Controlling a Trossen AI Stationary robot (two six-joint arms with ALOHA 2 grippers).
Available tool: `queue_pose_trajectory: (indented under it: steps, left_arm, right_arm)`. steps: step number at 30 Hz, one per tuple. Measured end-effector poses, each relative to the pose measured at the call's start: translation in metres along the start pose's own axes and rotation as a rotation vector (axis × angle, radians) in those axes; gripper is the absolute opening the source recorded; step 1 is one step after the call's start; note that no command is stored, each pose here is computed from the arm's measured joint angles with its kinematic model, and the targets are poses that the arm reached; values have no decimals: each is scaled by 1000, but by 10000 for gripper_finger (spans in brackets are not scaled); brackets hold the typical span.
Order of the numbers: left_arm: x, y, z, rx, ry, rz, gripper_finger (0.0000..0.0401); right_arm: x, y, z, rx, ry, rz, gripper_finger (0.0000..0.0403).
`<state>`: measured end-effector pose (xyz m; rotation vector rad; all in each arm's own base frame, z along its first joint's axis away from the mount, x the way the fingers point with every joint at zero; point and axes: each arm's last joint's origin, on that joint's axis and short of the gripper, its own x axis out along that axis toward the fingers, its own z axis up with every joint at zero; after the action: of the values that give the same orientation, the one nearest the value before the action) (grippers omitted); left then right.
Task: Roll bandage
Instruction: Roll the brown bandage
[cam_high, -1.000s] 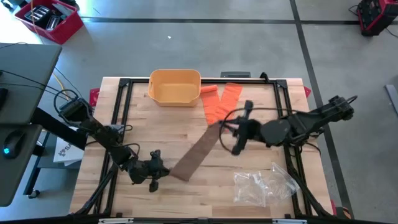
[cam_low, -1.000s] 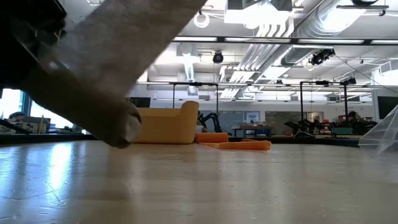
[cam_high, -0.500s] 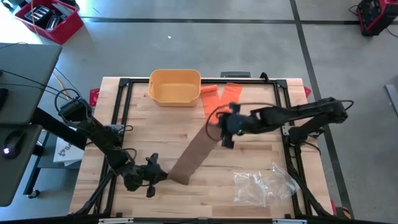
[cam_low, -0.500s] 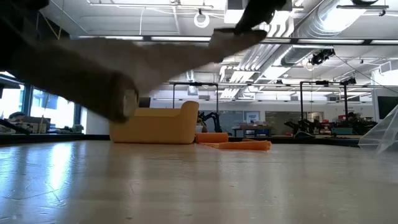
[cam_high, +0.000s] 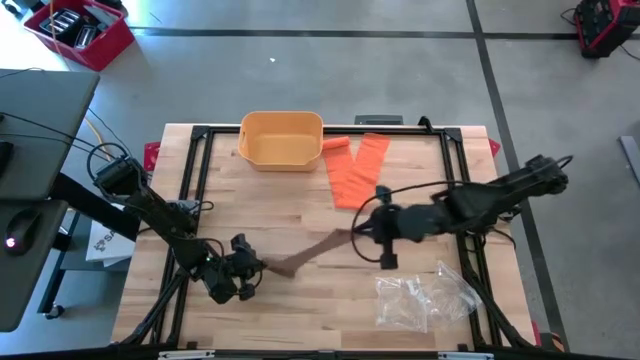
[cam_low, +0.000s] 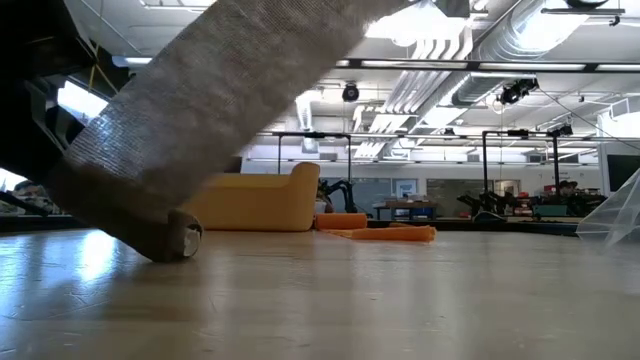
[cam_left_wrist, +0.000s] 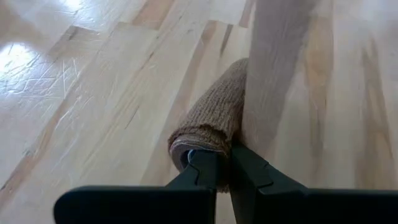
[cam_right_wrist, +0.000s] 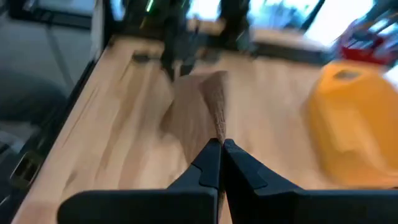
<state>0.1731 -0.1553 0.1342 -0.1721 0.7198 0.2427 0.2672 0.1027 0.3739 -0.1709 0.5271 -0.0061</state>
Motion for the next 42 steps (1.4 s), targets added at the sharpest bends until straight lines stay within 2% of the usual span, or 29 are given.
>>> queue_pose_trajectory:
  steps: [4, 7, 11, 14, 20, 24, 30, 33, 38, 42]
  left_arm:
    - [0, 0, 0, -7, -1, -2, 10]
    - [0, -4, 2, 2, -22, -33, 10]
    - [-7, -18, 5, 86, -60, -143, 10]
    - [-14, -27, 10, 114, -63, -152, 10]
    - [-29, -40, 25, 167, -69, -104, 10]
    - [-37, -49, 38, 197, -78, -107, 10]
    - [-50, -64, 60, 240, -147, -141, 10]
    - [-56, -70, 70, 247, -198, -142, 10]
    - [-58, -73, 78, 232, -267, -131, 10]
    - [-59, -75, 84, 175, -344, -107, 10]
  right_arm:
    - [-30, -2, 23, -7, -135, -133, 0]
    - [-43, -7, 34, -1, -185, -261, 0]
    - [-44, -18, 37, 5, -168, -359, 0]
    - [-37, -30, 29, 31, -93, -377, 0]
    - [-3, -54, -7, 130, 115, -359, 0]
    - [29, -64, -38, 182, 187, -293, 0]
    - [82, -63, -93, 221, 154, -248, 0]
    - [104, -57, -117, 229, 149, -180, 3]
    - [123, -49, -129, 293, 145, -55, 60]
    - [119, -42, -118, 279, 172, 4, 120]
